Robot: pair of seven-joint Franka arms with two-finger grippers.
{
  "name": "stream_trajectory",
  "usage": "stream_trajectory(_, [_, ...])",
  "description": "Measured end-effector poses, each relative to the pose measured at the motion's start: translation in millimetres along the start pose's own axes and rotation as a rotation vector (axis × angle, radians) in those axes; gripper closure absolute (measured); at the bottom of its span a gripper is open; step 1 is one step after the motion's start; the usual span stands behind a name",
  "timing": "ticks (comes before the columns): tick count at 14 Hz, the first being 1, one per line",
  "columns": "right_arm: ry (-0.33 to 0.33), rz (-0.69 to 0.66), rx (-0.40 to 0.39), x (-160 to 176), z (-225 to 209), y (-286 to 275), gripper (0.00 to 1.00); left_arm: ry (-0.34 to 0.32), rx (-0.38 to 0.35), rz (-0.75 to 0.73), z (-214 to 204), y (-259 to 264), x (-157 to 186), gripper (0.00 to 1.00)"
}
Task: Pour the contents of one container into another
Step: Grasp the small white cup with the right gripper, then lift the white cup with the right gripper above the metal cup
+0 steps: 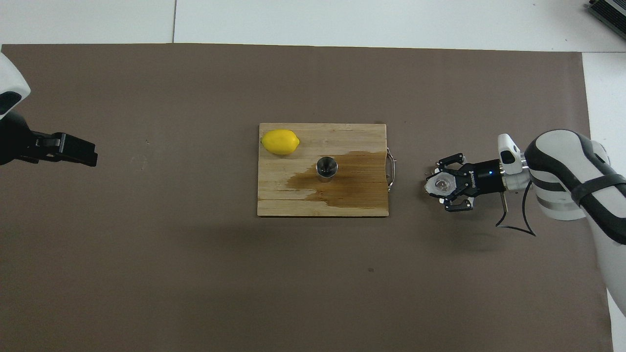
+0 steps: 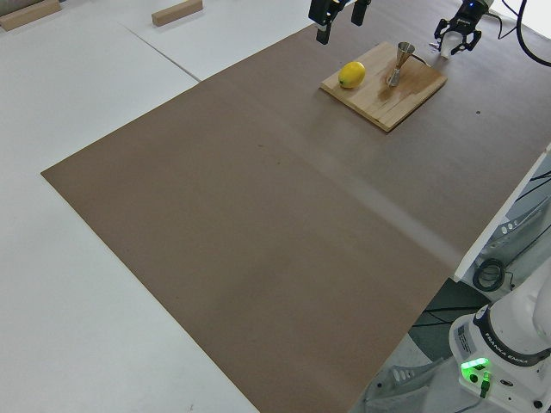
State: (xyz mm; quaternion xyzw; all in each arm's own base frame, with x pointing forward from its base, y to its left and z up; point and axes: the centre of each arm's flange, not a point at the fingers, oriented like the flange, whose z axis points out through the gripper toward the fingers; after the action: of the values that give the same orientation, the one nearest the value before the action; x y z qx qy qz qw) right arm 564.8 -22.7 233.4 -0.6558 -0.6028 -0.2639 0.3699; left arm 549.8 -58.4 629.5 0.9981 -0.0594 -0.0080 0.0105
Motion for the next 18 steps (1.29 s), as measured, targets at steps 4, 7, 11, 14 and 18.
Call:
stream_trajectory(4, [-0.005,0.079,0.000,50,12,8,0.63,-0.004,0.000,-0.002,3,-1,1,0.00])
stream_trajectory(7, [-0.055,0.136,-0.088,130,19,17,0.68,-0.010,0.000,0.007,5,4,2,0.00])
stream_trajectory(11, [-0.088,0.205,-0.160,232,60,4,0.71,-0.010,0.000,0.000,5,0,2,0.00])
stream_trajectory(14, [-0.118,0.165,-0.159,253,93,-4,0.71,-0.010,0.000,0.000,5,0,2,0.00])
stream_trajectory(18, [-0.193,0.105,-0.150,257,100,-6,0.73,-0.010,0.000,0.000,5,0,2,0.00])
